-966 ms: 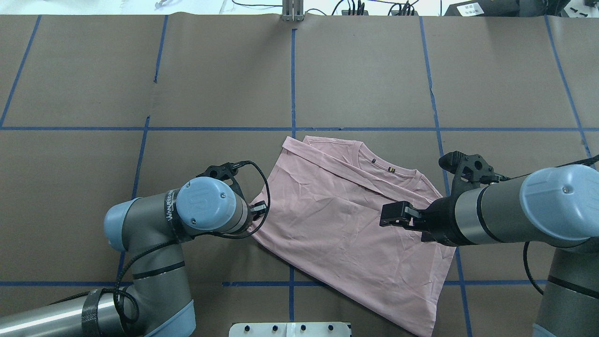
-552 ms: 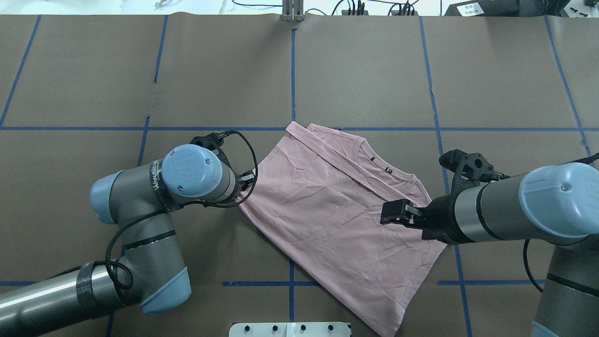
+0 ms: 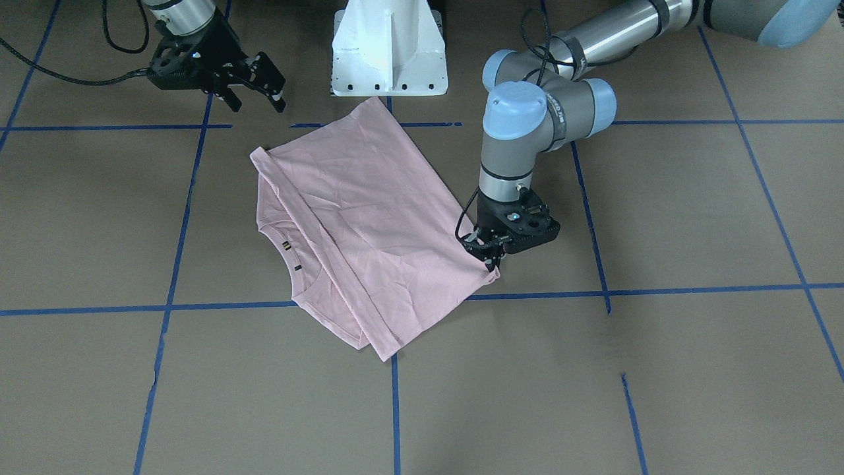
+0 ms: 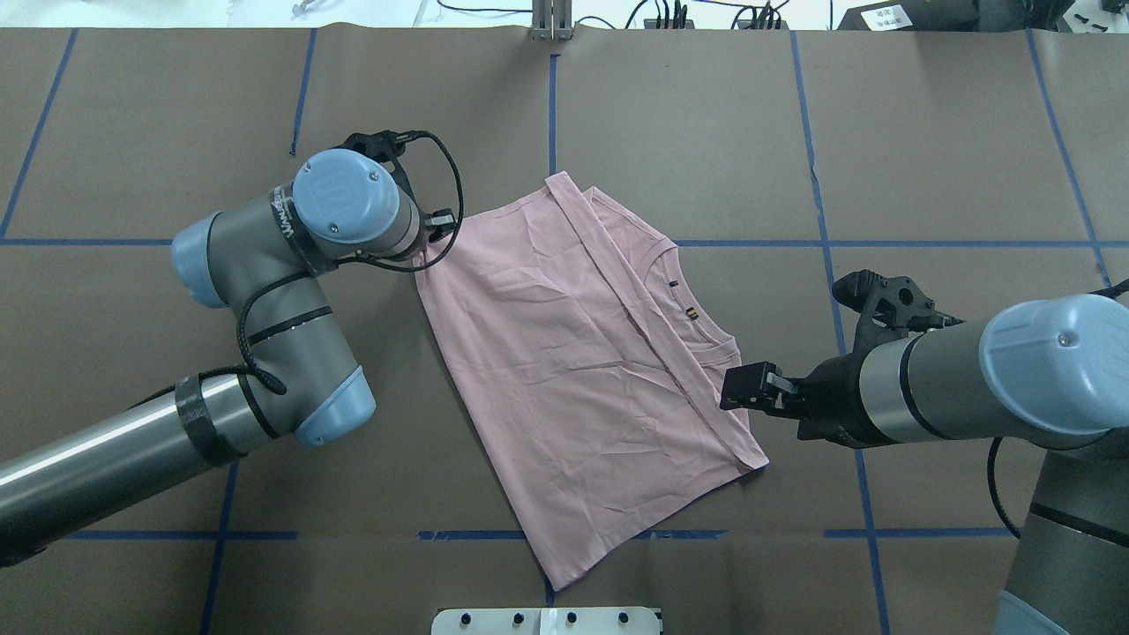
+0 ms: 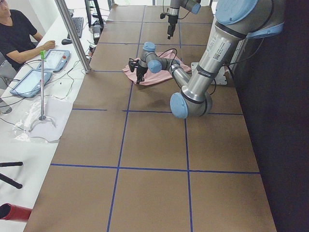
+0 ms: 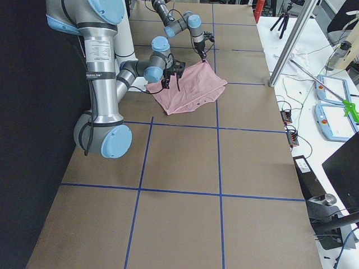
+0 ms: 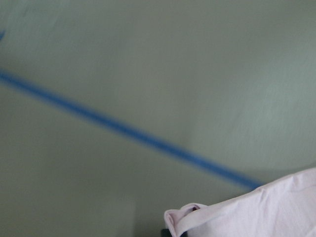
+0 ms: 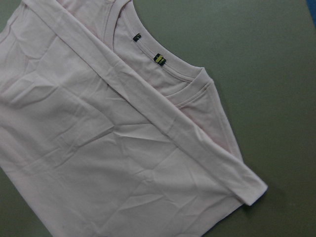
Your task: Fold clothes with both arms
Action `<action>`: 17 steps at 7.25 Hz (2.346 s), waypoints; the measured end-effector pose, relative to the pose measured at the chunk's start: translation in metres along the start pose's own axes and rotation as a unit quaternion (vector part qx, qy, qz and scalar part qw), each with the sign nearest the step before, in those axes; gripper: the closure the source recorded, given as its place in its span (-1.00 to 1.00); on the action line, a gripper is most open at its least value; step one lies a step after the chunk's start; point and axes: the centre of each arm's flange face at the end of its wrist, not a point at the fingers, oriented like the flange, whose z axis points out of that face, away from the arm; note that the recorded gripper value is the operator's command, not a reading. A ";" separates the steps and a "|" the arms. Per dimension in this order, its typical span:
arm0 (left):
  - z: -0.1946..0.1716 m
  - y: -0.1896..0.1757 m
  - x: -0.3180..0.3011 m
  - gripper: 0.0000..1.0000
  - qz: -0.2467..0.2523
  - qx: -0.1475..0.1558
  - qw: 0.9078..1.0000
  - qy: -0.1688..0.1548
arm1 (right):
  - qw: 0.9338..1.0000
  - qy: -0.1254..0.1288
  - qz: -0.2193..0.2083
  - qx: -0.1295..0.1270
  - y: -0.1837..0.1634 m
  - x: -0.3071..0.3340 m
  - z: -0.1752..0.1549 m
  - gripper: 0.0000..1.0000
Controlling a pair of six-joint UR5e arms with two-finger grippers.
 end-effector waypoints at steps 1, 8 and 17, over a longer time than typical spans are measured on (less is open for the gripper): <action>0.010 -0.029 0.005 1.00 0.024 0.022 0.999 0.017 | 1.000 -0.003 0.001 0.004 -0.004 -0.003 -0.001 -1.00; 0.062 -0.092 0.072 -1.00 0.103 0.121 0.983 0.090 | 1.000 -0.001 0.010 0.029 -0.021 -0.001 -0.002 -1.00; -0.087 -0.005 -0.078 -1.00 0.038 -0.026 0.991 0.122 | 1.000 0.001 0.010 0.029 -0.020 -0.006 0.002 -1.00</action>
